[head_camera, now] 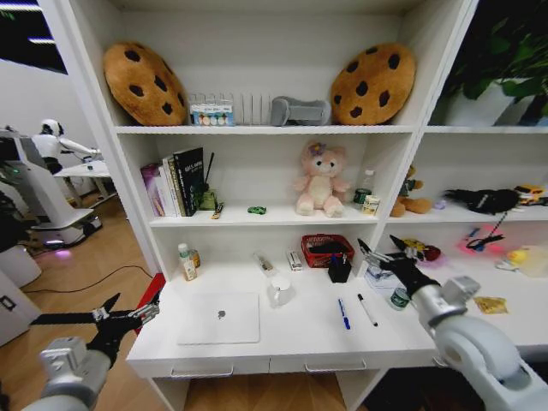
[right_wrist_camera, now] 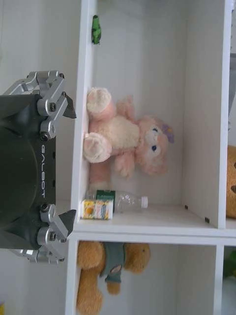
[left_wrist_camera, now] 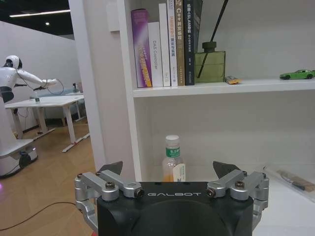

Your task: Organize the objects on the table.

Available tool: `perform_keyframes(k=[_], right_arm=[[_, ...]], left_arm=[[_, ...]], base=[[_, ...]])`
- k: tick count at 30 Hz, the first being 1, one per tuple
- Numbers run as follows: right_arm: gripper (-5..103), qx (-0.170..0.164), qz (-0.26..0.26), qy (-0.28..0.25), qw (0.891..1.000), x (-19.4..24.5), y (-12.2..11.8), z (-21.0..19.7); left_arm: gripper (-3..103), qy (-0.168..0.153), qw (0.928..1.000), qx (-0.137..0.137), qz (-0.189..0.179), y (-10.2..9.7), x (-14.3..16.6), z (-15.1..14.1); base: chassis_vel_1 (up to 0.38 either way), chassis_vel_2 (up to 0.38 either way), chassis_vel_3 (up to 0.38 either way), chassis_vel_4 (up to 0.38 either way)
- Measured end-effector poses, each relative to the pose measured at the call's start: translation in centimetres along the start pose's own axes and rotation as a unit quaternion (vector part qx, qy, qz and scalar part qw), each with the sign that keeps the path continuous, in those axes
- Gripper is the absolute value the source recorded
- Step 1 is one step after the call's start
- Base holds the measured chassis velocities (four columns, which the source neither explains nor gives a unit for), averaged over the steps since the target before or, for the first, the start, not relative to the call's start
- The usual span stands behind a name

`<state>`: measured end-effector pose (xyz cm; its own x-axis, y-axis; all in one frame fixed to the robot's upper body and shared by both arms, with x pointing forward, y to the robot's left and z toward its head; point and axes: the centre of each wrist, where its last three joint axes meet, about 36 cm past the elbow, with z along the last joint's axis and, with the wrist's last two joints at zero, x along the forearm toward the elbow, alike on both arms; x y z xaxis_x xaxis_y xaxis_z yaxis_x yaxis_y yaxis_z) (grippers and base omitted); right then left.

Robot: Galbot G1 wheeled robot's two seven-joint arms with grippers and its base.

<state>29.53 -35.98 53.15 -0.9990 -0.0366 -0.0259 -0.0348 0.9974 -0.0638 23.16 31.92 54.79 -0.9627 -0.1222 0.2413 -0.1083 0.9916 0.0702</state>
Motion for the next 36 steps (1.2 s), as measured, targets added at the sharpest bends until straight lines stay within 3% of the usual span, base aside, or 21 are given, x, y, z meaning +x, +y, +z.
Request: perform_keyframes(k=[5,10,22,36], right_arm=[[100,0.016,0.028,0.014,0.999,3.7,1.4,2.1],[100,-0.009,0.053,0.024,0.998,7.0,4.1,5.1],[100,-0.039,0.056,0.036,0.997,7.8,6.5,6.2],[100,-0.046,0.061,0.042,0.996,8.4,7.8,7.6]], left_arm=[[100,0.000,1.0000,0.000,0.000,0.0,0.0,0.0],[100,0.000,1.0000,0.000,0.000,0.0,0.0,0.0],[100,0.000,1.0000,0.000,0.000,0.0,0.0,0.0],[100,0.000,1.0000,0.000,0.000,0.0,0.0,0.0]], base=[[0.000,0.000,0.000,0.000],[0.000,0.000,0.000,0.000],[0.000,0.000,0.000,0.000],[0.000,0.000,0.000,0.000]])
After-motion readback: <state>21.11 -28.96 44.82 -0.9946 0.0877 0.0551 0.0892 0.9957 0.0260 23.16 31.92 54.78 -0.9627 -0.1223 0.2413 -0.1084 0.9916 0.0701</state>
